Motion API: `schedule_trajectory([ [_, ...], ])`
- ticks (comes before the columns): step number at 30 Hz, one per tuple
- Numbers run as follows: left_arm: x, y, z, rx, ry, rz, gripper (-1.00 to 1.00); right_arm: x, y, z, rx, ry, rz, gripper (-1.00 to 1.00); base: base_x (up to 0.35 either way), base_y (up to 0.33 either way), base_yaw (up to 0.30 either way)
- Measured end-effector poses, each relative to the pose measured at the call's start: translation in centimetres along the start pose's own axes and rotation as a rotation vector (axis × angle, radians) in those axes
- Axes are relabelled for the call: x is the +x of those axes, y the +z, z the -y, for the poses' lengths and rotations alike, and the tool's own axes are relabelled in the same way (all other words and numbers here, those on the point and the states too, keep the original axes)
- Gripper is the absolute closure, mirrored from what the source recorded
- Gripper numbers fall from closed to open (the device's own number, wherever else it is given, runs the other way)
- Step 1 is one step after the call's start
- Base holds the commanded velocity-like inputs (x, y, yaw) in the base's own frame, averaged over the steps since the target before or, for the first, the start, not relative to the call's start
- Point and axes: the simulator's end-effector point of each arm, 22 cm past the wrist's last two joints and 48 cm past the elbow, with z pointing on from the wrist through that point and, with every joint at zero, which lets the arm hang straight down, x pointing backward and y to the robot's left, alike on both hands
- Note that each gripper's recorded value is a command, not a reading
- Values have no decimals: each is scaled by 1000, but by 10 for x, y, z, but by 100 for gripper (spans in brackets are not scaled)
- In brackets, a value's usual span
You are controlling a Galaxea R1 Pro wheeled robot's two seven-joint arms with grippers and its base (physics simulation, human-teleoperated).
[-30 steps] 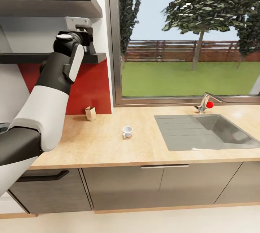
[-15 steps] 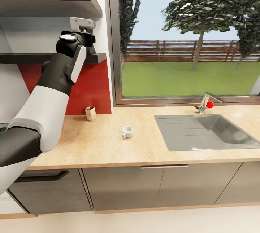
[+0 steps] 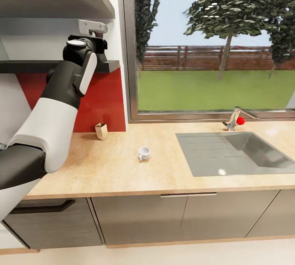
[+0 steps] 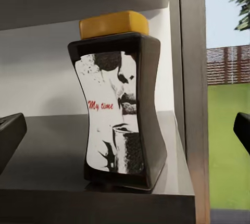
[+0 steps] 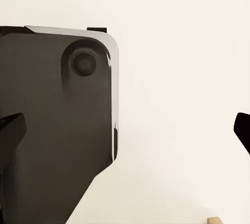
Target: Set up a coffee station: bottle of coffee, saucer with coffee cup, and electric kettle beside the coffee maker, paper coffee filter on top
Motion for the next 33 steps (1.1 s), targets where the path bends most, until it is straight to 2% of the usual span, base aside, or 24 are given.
schedule_trajectory([
  [4,0,0,0,0,-2,0,-100,0,0,0,0,0,0,-100,39,0,0],
  [12,0,0,-1,0,-6,-1,-100,0,0,0,0,0,1,-100,210,0,0],
  [24,-5,-3,-2,-1,-9,15,-100,0,0,0,0,0,-1,-100,21,1,0],
  [33,-5,-3,-3,-1,-11,16,-100,0,0,0,0,0,0,-100,98,95,0],
])
